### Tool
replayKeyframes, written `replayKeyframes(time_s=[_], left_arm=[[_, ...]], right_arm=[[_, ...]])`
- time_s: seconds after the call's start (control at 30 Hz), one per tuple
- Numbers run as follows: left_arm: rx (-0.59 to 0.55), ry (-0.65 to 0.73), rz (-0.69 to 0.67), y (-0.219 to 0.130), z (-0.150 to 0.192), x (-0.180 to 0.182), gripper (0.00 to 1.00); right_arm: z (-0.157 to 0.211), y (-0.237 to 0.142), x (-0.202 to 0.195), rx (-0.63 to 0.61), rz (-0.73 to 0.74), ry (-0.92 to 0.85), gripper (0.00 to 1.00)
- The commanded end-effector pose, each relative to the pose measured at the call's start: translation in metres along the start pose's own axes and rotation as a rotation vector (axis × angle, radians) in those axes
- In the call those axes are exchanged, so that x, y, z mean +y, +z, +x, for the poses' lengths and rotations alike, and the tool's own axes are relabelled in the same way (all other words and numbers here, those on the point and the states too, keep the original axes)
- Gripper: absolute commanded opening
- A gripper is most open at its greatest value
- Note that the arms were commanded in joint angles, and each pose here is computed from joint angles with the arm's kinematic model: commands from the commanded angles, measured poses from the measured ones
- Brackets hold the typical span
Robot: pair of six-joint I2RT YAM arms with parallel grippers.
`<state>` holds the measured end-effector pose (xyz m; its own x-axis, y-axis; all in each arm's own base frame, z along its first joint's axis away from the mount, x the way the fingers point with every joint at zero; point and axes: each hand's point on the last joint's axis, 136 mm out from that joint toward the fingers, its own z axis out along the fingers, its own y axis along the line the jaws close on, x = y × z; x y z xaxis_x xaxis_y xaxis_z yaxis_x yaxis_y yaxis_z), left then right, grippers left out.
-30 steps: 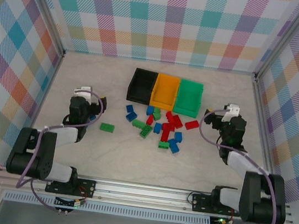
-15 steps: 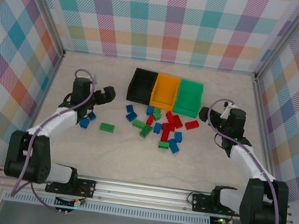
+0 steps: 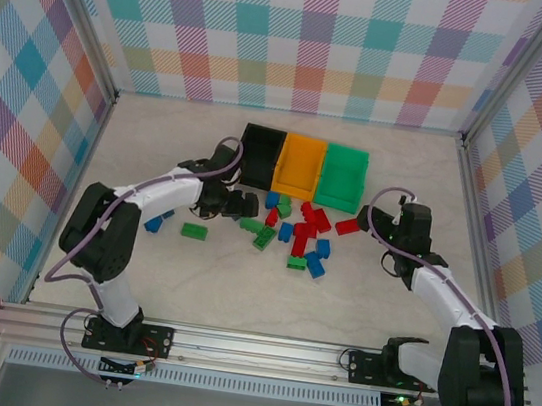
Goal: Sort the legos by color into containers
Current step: Pick up the lego from the center of the table.
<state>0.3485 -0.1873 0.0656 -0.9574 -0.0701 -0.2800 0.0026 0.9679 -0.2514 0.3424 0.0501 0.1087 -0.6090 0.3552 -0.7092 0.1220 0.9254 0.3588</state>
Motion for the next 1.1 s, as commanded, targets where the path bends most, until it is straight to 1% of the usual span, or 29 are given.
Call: replayKeyframes(time_s=[0.0,0.1,0.23,0.33,0.37,0.43,0.5,0.57,0.6,0.63,0.77,0.9,0.97,1.07], left_arm=[[0.095,-0.025,-0.143,0.011,0.01,0.023,0.89],[0.102,-0.04,-0.157,0.021,0.003,0.019,0.88],[0.087,-0.019,-0.192,0.03,-0.008,0.014,0.88],[0.101,-0.003,-0.219,0.034,-0.012,0.015,0.82],[0.107,0.0,-0.214,0.035,-0.011,0.014,0.81],[0.109,0.003,-0.202,0.039,-0.01,0.011,0.75],[0.124,0.006,-0.184,0.043,-0.007,0.008,0.66],[0.137,0.006,-0.176,0.046,-0.004,0.006,0.64],[0.14,0.008,-0.172,0.046,-0.002,0.005,0.58],[0.138,0.008,-0.169,0.046,-0.002,0.005,0.56],[0.125,0.012,-0.149,0.037,-0.003,0.001,0.4],[0.088,0.006,-0.103,0.021,-0.004,-0.009,0.37],[0.07,0.004,-0.091,0.015,-0.005,-0.01,0.34],[0.057,0.0,-0.088,0.009,-0.005,-0.01,0.31]], right_arm=[[0.002,0.009,0.002,0.007,-0.002,0.023,0.99],[0.006,0.017,0.005,0.055,-0.011,0.023,0.99],[0.009,0.022,0.009,0.08,-0.023,0.023,0.99],[0.01,0.024,0.009,0.085,-0.022,0.023,0.99],[0.009,0.025,0.009,0.086,-0.022,0.022,0.99],[0.01,0.026,0.009,0.093,-0.022,0.023,0.99],[0.011,0.027,0.01,0.1,-0.025,0.025,0.99],[0.011,0.028,0.01,0.101,-0.024,0.029,0.99],[0.012,0.029,0.01,0.105,-0.024,0.029,0.99],[0.012,0.029,0.01,0.105,-0.022,0.029,0.99],[0.014,0.03,0.009,0.117,-0.017,0.031,0.99],[0.015,0.034,0.009,0.142,-0.01,0.032,0.99],[0.015,0.034,0.009,0.143,-0.011,0.033,0.99],[0.016,0.034,0.008,0.145,-0.009,0.033,0.99]])
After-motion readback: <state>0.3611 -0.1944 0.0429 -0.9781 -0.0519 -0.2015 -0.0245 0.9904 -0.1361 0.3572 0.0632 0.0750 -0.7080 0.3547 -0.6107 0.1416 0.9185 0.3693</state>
